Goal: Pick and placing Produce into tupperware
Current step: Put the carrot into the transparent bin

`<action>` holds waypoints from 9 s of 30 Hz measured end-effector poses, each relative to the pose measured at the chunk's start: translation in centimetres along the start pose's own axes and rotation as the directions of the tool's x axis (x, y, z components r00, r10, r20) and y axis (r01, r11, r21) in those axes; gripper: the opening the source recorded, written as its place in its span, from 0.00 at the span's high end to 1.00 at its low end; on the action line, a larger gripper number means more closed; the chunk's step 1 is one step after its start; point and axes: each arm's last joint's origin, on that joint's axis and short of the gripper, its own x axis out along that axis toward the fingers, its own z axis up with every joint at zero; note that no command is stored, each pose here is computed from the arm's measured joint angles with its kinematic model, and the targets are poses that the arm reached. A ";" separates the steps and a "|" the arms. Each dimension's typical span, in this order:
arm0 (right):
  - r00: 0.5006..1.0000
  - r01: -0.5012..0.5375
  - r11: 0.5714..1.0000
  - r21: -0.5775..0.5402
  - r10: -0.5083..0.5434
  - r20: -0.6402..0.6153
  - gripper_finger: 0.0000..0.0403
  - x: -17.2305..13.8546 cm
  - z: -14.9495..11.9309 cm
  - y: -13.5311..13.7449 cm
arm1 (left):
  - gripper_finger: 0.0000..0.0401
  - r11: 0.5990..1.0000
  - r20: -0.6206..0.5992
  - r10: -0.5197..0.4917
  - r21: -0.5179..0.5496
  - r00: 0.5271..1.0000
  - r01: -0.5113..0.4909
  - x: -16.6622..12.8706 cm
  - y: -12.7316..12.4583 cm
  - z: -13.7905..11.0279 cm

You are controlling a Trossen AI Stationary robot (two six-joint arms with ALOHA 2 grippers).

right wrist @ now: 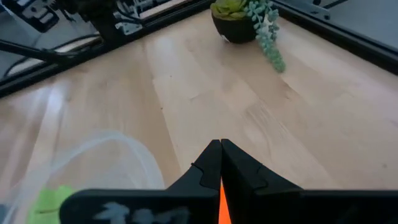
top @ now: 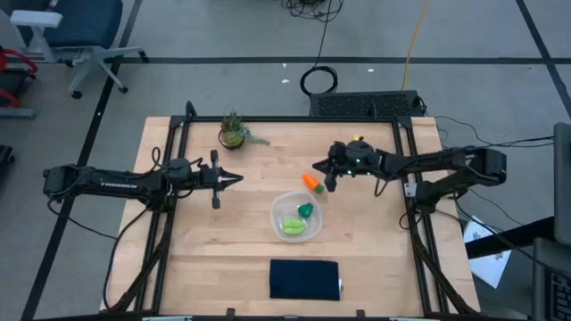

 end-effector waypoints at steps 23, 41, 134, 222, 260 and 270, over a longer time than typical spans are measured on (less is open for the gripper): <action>0.946 0.017 1.000 0.002 -0.015 -0.324 0.97 -0.3 4.6 0.3 | 0.94 1.000 -0.003 0.006 -0.008 1.000 -0.006 0.0 0.0 0.0; 0.884 0.107 0.988 0.109 -0.044 -0.465 0.28 2.1 3.3 -0.6 | 0.94 1.000 -0.003 0.006 -0.010 1.000 -0.006 0.0 0.0 0.0; 0.711 0.114 0.993 0.000 -0.082 -0.699 0.33 9.7 -0.5 -1.4 | 0.94 1.000 -0.071 -0.010 -0.028 0.997 0.008 0.0 -0.1 -0.7; 0.931 -0.341 0.934 -0.106 0.321 -0.173 0.61 -3.2 2.4 2.7 | 0.94 0.998 -0.063 -0.009 -0.057 0.998 0.006 0.0 -0.1 -0.6; 0.916 -0.384 0.907 -0.174 0.350 -0.196 0.61 0.8 4.3 5.2 | 0.94 0.998 -0.057 -0.008 -0.068 0.998 0.004 0.0 -0.1 -0.5; 0.864 -0.412 0.889 -0.200 0.312 -0.394 0.61 4.1 6.4 6.9 | 0.94 0.998 -0.054 -0.007 -0.068 0.998 0.004 0.0 -0.1 -0.5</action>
